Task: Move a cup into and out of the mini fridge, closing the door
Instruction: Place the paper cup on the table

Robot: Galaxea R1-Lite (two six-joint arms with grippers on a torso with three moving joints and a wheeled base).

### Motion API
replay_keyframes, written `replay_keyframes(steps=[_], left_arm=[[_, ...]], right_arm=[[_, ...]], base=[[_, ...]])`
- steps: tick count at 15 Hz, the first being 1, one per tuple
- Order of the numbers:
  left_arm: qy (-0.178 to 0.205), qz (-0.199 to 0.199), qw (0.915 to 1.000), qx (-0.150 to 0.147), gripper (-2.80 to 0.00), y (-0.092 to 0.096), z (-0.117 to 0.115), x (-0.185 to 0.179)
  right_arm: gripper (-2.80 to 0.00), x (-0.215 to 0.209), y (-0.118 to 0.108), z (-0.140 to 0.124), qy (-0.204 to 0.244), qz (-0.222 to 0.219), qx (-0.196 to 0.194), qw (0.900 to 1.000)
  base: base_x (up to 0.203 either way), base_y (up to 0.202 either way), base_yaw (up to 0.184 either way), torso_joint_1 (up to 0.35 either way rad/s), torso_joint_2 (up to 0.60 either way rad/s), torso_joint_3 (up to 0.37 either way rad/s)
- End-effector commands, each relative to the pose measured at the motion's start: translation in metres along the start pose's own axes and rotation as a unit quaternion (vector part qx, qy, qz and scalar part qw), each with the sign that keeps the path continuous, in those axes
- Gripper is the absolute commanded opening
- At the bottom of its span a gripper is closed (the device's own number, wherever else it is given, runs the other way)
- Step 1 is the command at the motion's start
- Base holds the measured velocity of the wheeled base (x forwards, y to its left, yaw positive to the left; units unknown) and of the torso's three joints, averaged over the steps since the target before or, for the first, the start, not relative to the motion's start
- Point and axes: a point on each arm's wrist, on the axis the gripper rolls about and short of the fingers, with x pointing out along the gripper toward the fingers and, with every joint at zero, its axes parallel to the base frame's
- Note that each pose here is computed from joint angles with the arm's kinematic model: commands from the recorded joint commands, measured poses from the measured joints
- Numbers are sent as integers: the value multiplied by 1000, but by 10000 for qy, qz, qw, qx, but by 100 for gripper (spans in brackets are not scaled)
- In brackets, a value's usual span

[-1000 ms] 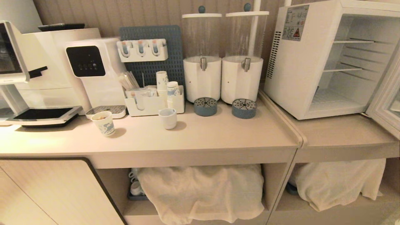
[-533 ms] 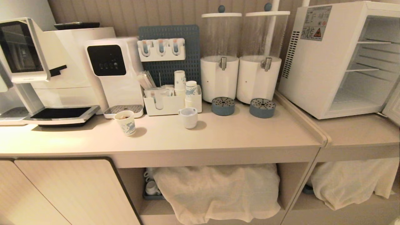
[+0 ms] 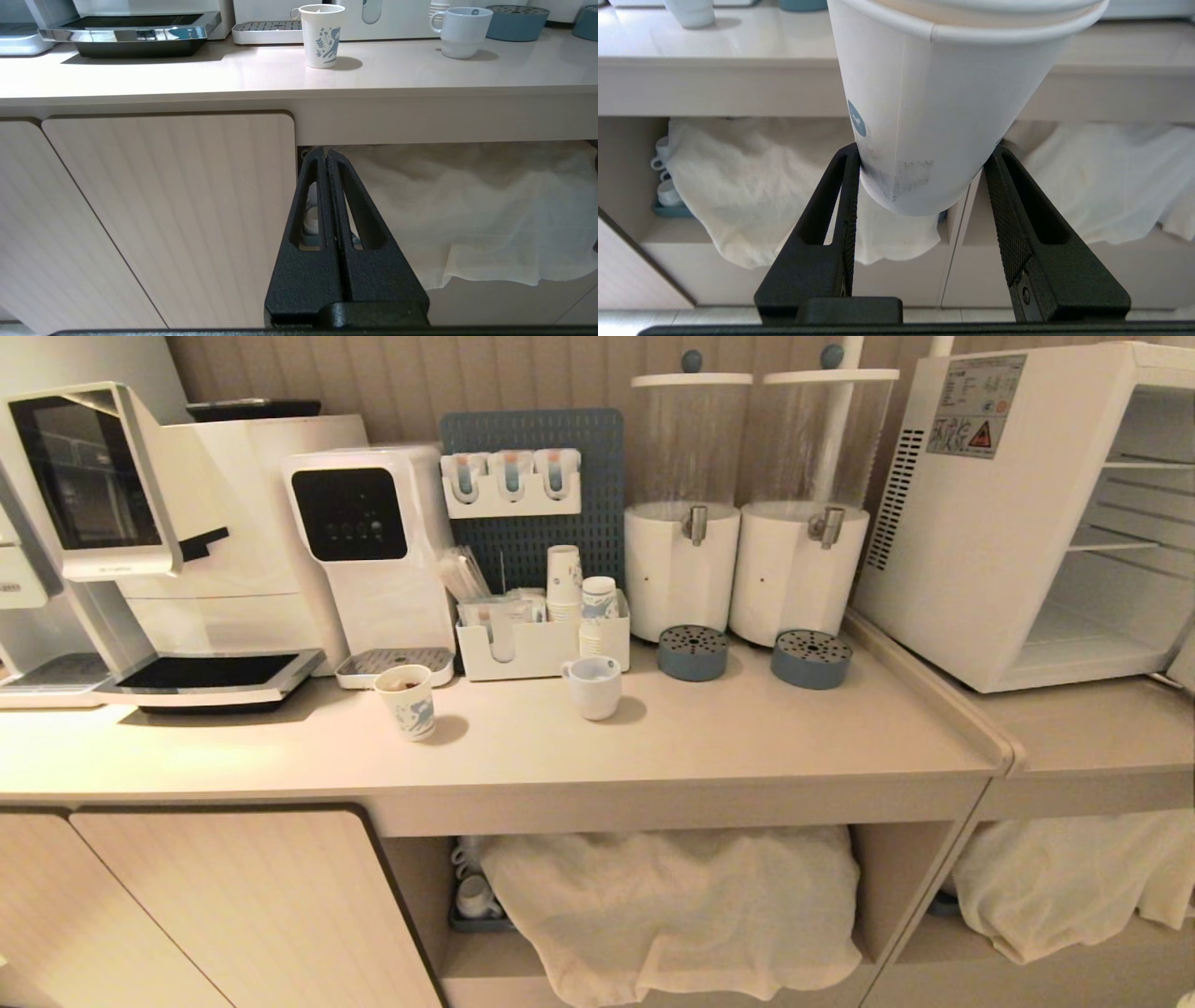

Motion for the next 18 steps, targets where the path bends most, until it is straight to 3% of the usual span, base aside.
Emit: replay_keyframes(steps=[1, 14, 16, 18], left_arm=[[94, 8, 10000, -1, -280, 0, -5, 1], [94, 8, 10000, -1, -280, 0, -5, 1], [94, 8, 10000, -1, -280, 0, -5, 1], [94, 8, 10000, -1, -280, 0, -5, 1]], right_arm=[[-280, 0, 0, 1, 19, -2, -5, 10000], [-280, -2, 0, 4, -34, 11, -6, 10000], [-280, -8, -1, 23, -289, 18, 0, 9996], [-280, -16, -4, 63, -460, 19, 1, 9989]], base=[[0, 0, 0, 0, 0, 0], [0, 0, 0, 0, 0, 0], [0, 0, 0, 0, 0, 0], [0, 0, 0, 0, 0, 0]])
